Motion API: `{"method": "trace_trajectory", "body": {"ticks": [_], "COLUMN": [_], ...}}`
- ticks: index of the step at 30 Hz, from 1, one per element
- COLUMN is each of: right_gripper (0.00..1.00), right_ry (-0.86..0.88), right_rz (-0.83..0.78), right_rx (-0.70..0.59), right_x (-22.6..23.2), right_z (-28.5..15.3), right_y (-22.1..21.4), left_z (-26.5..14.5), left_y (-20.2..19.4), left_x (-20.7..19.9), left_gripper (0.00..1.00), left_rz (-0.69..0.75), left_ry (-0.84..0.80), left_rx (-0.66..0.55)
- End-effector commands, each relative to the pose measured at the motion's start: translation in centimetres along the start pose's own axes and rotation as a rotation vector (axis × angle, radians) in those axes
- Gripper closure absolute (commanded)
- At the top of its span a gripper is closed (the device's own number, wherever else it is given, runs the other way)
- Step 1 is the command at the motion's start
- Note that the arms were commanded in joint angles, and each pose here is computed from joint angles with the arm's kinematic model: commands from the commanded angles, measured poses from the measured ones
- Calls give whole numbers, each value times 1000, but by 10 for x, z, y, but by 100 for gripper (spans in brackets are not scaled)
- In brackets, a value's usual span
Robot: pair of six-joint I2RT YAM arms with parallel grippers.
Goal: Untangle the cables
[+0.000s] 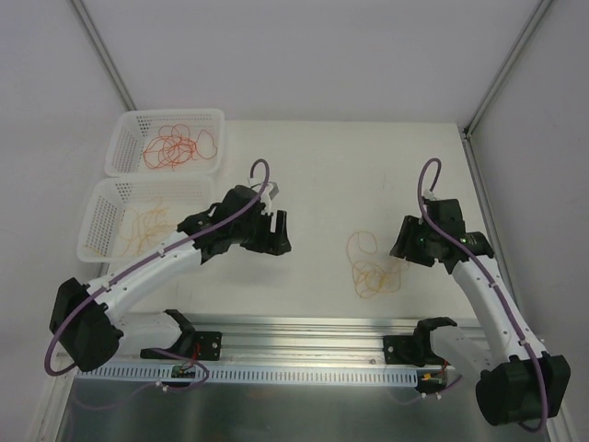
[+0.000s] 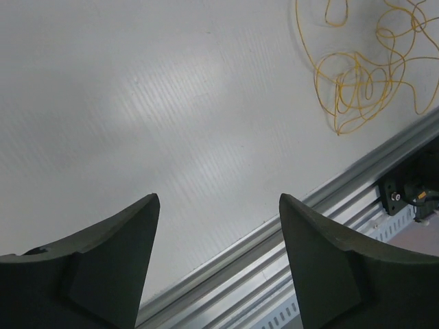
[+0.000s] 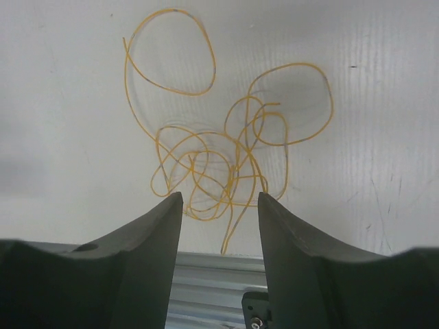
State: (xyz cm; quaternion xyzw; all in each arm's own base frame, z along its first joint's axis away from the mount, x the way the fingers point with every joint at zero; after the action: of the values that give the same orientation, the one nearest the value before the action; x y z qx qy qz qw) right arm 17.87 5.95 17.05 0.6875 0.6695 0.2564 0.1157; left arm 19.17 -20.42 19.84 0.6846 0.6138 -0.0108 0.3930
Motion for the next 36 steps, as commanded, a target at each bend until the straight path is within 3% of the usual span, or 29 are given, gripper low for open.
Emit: {"method": "trace_trajectory", "body": {"ticks": [1, 5, 14, 15, 16, 19, 24, 28, 30, 32, 36], "right_gripper": [48, 47, 55, 60, 78, 99, 99, 99, 99, 99, 99], "right_ry": [-16, -54, 52, 51, 60, 123, 353, 532, 500, 599, 595], "right_rz": [94, 136, 85, 82, 76, 56, 0, -119, -132, -174, -166], "right_rx": [-29, -15, 61, 68, 69, 39, -97, -322, -354, -378, -392], "right_x": [-6, -15, -8, -8, -7, 5, 49, 86, 87, 99, 106], "right_z": [-5, -1, 28, 29, 28, 15, -51, -129, -143, -161, -158], "right_y": [-1, 0, -9, -10, -9, 3, 44, 84, 88, 92, 90], "left_z": [11, 26, 38, 38, 38, 37, 31, 25, 21, 16, 6], "left_y": [7, 4, -7, -8, -9, -12, -13, -12, -10, -7, -4], "left_x": [-25, -41, -48, -47, -47, -47, -46, -47, -48, -50, -57], "left_gripper": [28, 16, 15, 16, 16, 16, 16, 15, 15, 15, 15], "left_rz": [24, 64, 96, 97, 98, 109, 158, 201, 219, 230, 262], "left_ry": [-52, -63, -65, -66, -67, -72, -90, -119, -139, -165, -252], "left_rx": [-14, 22, 61, 64, 67, 69, 47, 14, -16, -53, -133]}}
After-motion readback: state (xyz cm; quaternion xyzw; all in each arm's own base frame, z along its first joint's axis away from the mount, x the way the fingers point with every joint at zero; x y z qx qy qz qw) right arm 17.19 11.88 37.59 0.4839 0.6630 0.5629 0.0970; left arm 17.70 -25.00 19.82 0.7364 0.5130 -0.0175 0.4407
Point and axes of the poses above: each gripper's point midway between its finger pads, its own z axis out along the fingers, its own x axis along the line the jaws close on, y = z × x, the point moved 6 cm from there along -z, back along the fingers, and after that the axes turned 9 degrees about -z, right-handed, at the moved point
